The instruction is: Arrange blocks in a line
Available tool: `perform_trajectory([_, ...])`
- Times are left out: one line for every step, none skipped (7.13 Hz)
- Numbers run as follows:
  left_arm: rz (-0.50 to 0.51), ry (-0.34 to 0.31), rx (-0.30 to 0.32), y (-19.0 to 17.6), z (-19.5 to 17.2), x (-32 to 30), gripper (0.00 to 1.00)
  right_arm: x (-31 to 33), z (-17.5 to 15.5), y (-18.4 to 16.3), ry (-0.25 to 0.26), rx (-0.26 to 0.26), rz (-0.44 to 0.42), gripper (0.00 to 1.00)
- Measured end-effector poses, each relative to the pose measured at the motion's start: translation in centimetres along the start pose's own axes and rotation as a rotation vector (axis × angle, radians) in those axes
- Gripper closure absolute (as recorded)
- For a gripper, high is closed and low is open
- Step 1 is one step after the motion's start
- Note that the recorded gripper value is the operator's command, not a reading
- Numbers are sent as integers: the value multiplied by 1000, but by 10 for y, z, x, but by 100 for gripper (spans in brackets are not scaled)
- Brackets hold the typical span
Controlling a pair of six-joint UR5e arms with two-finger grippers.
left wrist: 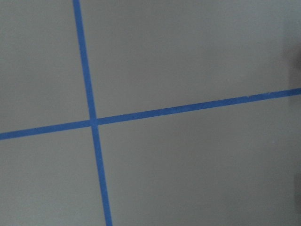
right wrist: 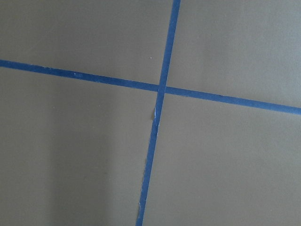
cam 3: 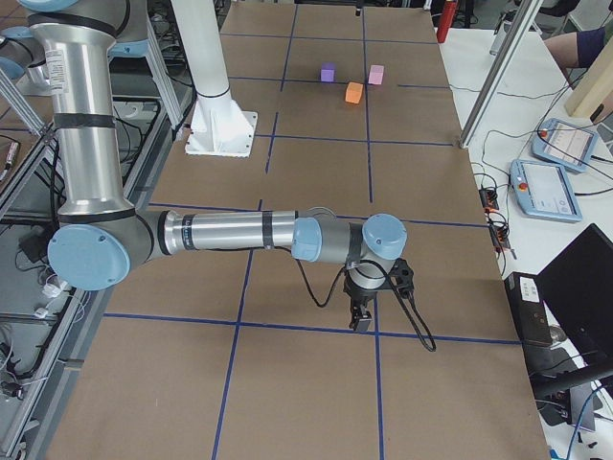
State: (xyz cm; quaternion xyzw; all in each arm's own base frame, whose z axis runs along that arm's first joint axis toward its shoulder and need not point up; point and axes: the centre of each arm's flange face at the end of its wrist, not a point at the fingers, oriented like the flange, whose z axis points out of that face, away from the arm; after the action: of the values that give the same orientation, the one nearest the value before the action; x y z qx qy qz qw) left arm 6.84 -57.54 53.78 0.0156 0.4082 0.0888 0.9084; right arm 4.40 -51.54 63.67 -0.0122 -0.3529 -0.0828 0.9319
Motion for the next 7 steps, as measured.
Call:
perform_trajectory([19,6,-3,-15,4,29,0,0,0,0,0,0,0,0])
perform_trajectory([41,12,-8,-27,9,55,0,0,0,0,0,0,0,0])
perform_trajectory([70,20,-24,-36,20,85,0,0,0,0,0,0,0,0])
perform_trajectory([90,26,-41,-45,32,117,0,0,0,0,0,0,0,0])
perform_trajectory([85,19,-48,-54,40,149,0,0,0,0,0,0,0,0])
perform_trajectory([88,1,-49,-62,49,181,0,0,0,0,0,0,0,0])
perform_trajectory([110,-5,-59,-65,60,211,0,0,0,0,0,0,0,0])
